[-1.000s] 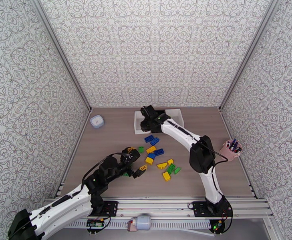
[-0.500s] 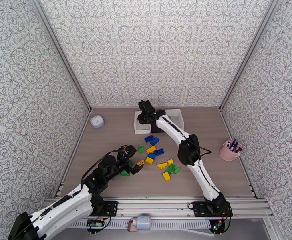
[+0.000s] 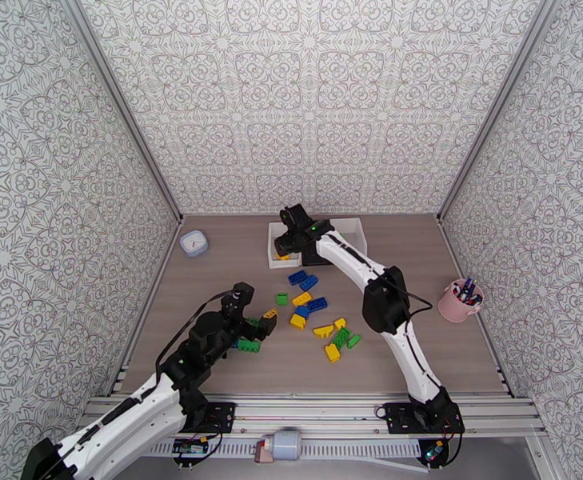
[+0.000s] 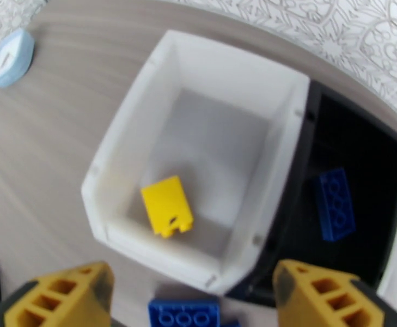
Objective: Sort the legos into containers by color
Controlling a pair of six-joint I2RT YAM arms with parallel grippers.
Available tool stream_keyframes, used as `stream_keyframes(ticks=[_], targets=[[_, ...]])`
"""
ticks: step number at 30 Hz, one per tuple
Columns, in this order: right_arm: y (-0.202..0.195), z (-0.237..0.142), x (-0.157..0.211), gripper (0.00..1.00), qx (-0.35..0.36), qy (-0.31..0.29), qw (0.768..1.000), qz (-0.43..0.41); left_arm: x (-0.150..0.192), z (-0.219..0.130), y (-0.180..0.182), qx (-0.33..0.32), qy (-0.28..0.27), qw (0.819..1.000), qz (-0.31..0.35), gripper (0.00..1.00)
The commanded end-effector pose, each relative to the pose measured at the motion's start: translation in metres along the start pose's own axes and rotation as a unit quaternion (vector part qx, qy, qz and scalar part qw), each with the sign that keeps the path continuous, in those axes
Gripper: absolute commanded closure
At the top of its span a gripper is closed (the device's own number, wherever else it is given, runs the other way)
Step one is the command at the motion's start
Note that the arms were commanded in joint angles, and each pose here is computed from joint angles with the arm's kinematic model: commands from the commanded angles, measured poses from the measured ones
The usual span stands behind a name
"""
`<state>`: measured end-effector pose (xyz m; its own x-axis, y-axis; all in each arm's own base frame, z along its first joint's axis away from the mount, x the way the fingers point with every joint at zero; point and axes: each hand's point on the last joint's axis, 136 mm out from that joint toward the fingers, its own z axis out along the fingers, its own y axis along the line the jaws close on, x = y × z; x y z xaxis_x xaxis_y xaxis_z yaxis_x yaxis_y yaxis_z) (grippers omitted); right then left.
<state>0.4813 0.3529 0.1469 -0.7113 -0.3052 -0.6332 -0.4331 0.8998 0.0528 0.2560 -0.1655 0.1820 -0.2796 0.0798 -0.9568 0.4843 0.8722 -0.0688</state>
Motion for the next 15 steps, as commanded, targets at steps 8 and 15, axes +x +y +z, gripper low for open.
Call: stream_keyframes(ticks=[8, 15], targets=[[-0.017, -0.077, 0.033, 0.11, -0.004, -0.035, 0.999, 0.040, -0.003, 0.024, 0.032, -0.142, 0.081, 0.981, -0.105, 0.00], [-0.028, -0.093, 0.081, 0.09, 0.004, -0.001, 0.999, 0.049, 0.006, 0.042, 0.043, -0.190, 0.143, 0.959, -0.155, 0.00]])
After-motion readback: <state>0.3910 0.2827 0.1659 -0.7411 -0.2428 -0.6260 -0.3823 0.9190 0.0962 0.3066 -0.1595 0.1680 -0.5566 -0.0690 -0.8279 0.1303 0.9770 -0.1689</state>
